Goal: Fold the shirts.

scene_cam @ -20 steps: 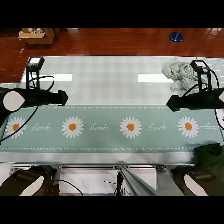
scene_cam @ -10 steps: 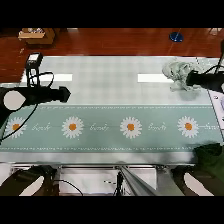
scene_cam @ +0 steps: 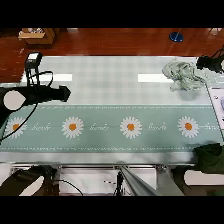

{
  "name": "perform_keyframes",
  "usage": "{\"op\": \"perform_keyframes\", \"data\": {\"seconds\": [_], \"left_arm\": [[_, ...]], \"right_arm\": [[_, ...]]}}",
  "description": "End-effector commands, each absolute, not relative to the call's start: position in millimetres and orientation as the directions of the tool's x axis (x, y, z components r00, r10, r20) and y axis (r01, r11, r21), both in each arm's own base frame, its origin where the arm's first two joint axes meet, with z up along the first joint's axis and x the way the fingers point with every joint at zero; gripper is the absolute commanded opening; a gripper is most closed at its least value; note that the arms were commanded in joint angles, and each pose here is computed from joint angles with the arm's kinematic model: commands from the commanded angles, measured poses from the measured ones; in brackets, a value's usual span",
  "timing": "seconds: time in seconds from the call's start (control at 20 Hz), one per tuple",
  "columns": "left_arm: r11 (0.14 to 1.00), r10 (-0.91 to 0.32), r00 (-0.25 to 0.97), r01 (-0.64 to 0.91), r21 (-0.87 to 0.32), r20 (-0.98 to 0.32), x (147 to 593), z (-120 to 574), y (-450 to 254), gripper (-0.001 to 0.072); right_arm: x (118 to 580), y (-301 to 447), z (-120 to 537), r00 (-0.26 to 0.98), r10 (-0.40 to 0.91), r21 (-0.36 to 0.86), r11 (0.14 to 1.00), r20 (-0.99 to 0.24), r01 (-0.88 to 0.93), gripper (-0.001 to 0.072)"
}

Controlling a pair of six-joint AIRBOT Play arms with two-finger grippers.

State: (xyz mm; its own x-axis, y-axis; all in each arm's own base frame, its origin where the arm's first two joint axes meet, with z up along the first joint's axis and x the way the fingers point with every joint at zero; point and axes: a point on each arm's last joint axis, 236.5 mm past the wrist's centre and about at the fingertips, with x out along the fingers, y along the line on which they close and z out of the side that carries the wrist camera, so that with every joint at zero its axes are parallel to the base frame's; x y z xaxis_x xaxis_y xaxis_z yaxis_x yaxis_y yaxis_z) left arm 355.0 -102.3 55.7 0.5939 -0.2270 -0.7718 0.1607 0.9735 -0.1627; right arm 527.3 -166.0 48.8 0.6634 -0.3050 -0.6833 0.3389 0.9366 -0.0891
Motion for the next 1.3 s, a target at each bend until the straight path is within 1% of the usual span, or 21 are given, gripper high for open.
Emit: {"op": "perform_keyframes", "data": {"seconds": [0.0,0.15,0.5,0.55,0.6,0.65,0.7,0.75,0.85,1.0,1.1,1.25], "left_arm": [[0.974,-0.226,0.594,0.162,-0.161,-0.772,355.2,55.6,-102.2,0.0714],[0.974,-0.227,0.594,0.162,-0.162,-0.772,355.2,55.6,-102.3,0.0713],[0.974,-0.225,0.589,0.16,-0.161,-0.776,355.6,53.0,-102.4,0.0713],[0.974,-0.225,0.589,0.16,-0.161,-0.776,355.6,53.0,-102.4,0.0713],[0.974,-0.225,0.589,0.16,-0.161,-0.776,355.6,53.0,-102.4,0.0713],[0.974,-0.226,0.589,0.16,-0.161,-0.776,355.7,53.1,-102.4,0.0713],[0.974,-0.226,0.589,0.16,-0.161,-0.776,355.7,53.3,-102.4,0.0713],[0.974,-0.226,0.59,0.16,-0.162,-0.775,355.7,53.9,-102.4,0.0713],[0.973,-0.229,0.601,0.163,-0.163,-0.766,357.7,60.1,-102.9,0.0713],[0.966,-0.258,0.656,0.176,-0.189,-0.709,368.2,96.4,-109.5,0.0713],[0.959,-0.282,0.715,0.197,-0.203,-0.639,375.7,141.3,-113.9,0.0712],[0.952,-0.305,0.782,0.232,-0.2,-0.543,371.6,217.0,-114.8,0.0713]], "right_arm": [[552.6,-175.2,19.0,0.639,-0.293,-0.129,0.948,-0.711,0.292,0.0588],[556.1,-173.7,-12.5,0.606,-0.274,-0.12,0.952,-0.747,0.282,0.0588],[546.3,-167.2,-83.5,0.499,-0.23,-0.096,0.956,-0.835,0.278,0.0584],[544.7,-166.5,-91.3,0.487,-0.225,-0.095,0.956,-0.844,0.278,0.0522],[542.9,-165.6,-96.7,0.476,-0.22,-0.092,0.956,-0.852,0.279,0.036],[541.1,-165.1,-97.7,0.468,-0.218,-0.089,0.956,-0.857,0.281,0.0129],[539.6,-164.1,-92.5,0.464,-0.214,-0.084,0.955,-0.86,0.286,0.0029],[540.9,-164.6,-81.6,0.475,-0.218,-0.085,0.954,-0.852,0.286,0.0028],[549.1,-164.9,-32.0,0.545,-0.235,-0.087,0.955,-0.805,0.283,0.0027],[554.9,-157.0,98.8,0.726,-0.259,-0.062,0.956,-0.637,0.287,0.0027],[538.3,-137.3,199.6,0.839,-0.247,-0.026,0.963,-0.485,0.268,0.0027],[482.3,-90.2,335.3,0.955,-0.183,0.044,0.979,-0.234,0.199,0.0027]]}}
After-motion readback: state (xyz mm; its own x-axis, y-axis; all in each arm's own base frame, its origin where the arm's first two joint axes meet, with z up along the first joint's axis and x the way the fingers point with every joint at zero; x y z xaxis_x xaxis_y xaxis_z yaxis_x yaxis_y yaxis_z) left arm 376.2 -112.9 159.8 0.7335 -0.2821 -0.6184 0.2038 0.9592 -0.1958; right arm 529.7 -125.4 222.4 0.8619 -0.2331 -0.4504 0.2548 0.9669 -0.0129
